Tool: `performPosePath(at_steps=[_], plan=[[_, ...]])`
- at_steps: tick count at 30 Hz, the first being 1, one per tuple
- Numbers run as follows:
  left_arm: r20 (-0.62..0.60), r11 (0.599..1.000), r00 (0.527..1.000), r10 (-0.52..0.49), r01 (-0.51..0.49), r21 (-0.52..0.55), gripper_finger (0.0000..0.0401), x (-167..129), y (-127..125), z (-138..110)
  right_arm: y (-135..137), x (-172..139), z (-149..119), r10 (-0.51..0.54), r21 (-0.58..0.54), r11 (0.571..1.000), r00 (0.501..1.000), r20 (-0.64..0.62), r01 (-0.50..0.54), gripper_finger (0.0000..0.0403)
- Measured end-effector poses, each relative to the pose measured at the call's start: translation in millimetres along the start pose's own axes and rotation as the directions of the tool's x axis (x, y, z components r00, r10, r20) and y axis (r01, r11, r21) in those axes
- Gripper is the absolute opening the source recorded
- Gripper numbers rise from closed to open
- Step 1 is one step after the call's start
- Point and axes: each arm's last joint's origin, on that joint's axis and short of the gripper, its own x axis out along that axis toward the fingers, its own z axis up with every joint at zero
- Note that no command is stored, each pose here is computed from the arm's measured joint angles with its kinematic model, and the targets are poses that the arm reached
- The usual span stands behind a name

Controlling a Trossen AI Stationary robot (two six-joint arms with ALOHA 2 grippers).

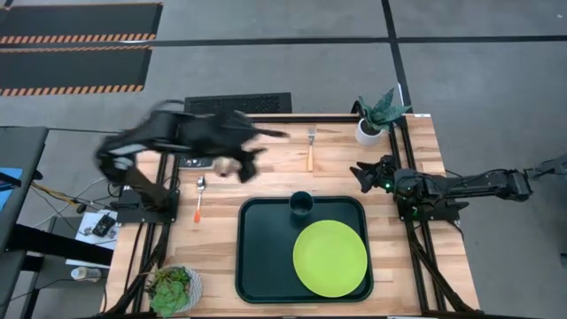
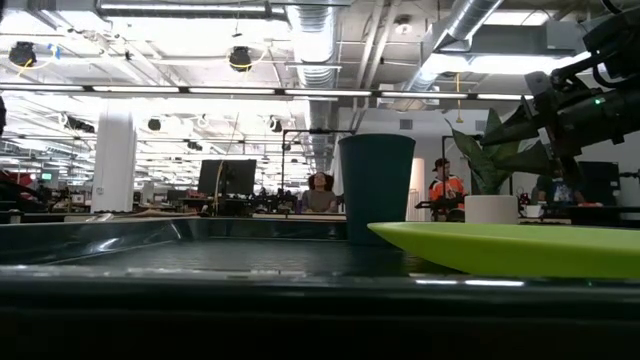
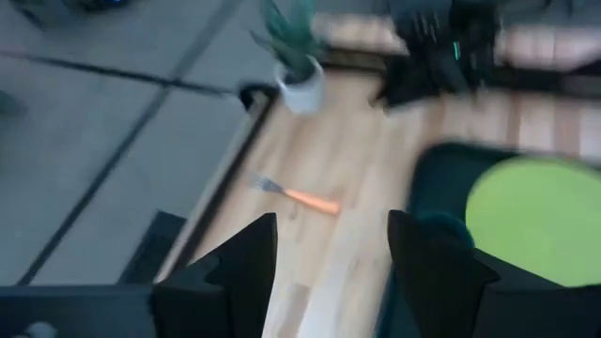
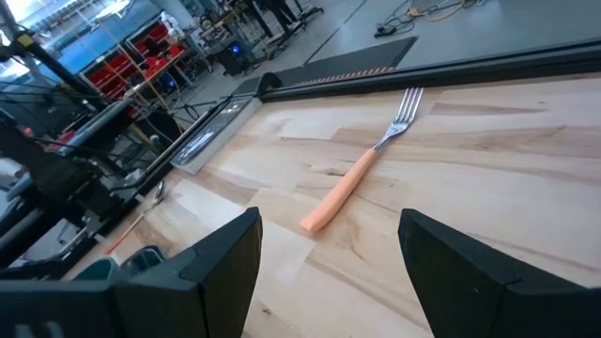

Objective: Pick and place plate/cup/fork/spoon on tray
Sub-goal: Put the dark blue cup on the black serving tray to the top right of the light green plate

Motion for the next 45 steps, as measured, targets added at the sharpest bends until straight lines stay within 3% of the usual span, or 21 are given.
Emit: performPosePath(at_steps=[4, 9, 16, 22, 28, 33, 39, 45], plan=[[0.1, 0.995, 0.994, 0.043, -0.034, -0.09, 0.0193, -50.7, 12.6, -23.4, 1.6, 0.0, -0.5, 0.044, -0.008, 0.999, 0.999, -0.03, -0.044, 0.0276], [0.118, 0.982, 0.988, 0.099, -0.078, -0.172, 0.0193, -72.7, 14.8, -74.2, 11.6, -0.4, 5.1, 0.153, -0.036, 0.987, 0.983, -0.099, -0.157, 0.0276], [0.185, 0.95, 0.972, 0.145, -0.084, -0.301, 0.0193, -55.7, 9.9, -147.1, 39.9, 1.0, 35.4, 0.183, -0.092, 0.978, 0.981, -0.066, -0.189, 0.0276], [0.24, 0.929, 0.965, 0.108, -0.012, -0.37, 0.0193, -30.1, 2.9, -186.6, 71.5, 8.3, 64.4, 0.128, -0.172, 0.974, 0.984, -0.125, -0.149, 0.0276], [0.25, 0.911, 0.964, 0.092, 0.02, -0.411, 0.0192, -21.3, 3.0, -203.3, 104.4, 27.0, 80.1, 0.036, -0.263, 0.96, 0.973, -0.23, -0.098, 0.0276], [0.25, 0.91, 0.965, 0.081, 0.031, -0.413, 0.0192, -21.5, 3.1, -203.6, 125.3, 45.5, 84.0, 0.009, -0.269, 0.96, 0.967, -0.255, -0.079, 0.0276], [0.249, 0.925, 0.964, 0.089, 0.013, -0.38, 0.0192, -21.4, 3.3, -203.9, 138.0, 68.7, 74.2, -0.045, -0.283, 0.958, 0.953, -0.301, -0.044, 0.0276], [0.258, 0.928, 0.952, 0.165, -0.061, -0.367, 0.0192, -16.7, 4.5, -211.7, 151.1, 91.2, 62.8, -0.062, -0.307, 0.95, 0.927, -0.371, -0.059, 0.0276]])
